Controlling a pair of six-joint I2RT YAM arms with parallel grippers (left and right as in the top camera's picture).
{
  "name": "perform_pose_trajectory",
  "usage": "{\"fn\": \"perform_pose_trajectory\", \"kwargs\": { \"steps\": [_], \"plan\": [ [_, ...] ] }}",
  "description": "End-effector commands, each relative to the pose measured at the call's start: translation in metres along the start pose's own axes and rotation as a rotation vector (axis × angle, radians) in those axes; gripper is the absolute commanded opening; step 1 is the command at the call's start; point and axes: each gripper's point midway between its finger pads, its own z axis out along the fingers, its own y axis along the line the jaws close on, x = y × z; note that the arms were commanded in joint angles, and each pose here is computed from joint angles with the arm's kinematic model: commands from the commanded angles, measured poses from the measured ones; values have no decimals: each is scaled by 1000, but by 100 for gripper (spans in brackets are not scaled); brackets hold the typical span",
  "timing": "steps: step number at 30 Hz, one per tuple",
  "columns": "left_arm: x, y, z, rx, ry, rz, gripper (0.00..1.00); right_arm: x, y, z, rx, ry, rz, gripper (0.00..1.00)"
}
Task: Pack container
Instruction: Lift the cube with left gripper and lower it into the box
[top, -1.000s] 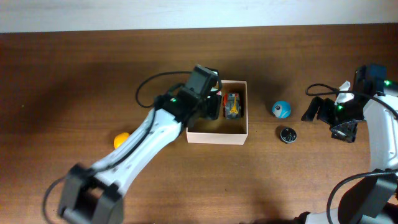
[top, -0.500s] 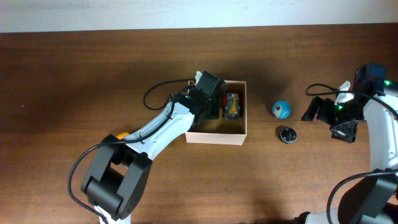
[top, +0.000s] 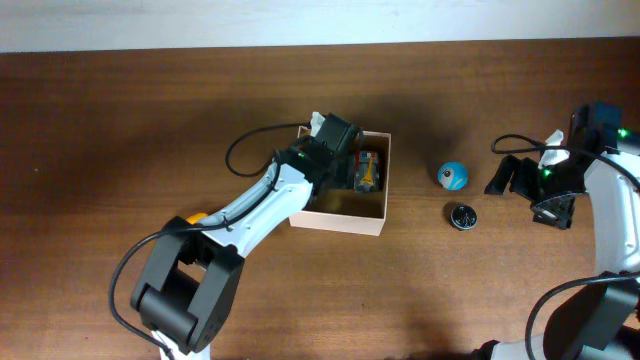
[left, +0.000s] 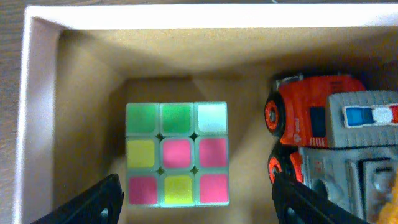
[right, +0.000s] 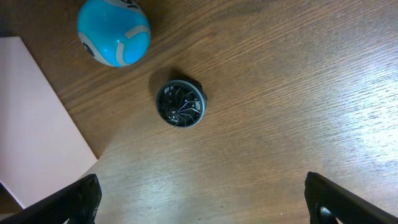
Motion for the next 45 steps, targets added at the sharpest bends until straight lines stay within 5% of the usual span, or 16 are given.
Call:
{"fn": "perform_pose_trajectory", "kwargs": {
  "steps": [1,3,8,12,28,37,45],
  "plan": [
    [-30,-2,-22,7,-61,-7,79,-4,1,-3,-6,-10,-9,99],
    [-37,-4,-35,16,-62,-8,77,-4,1,-3,-6,-10,-9,99],
    [-31,-17,-51,84,-6,5,43,-4,1,-3,-6,-10,-9,99],
    [-7,-11,-40,54,80,-5,28,-4,1,-3,-6,-10,-9,99],
    [56,-35,9,105,283,23,27,-4,1,-3,-6,-11,-9,99],
    [35,-15,19,-21,171,34,28,-4,1,-3,-6,-10,-9,99],
    [16,-22,22,9,94,77,29,-4,1,-3,-6,-10,-9,99]
  ]
}}
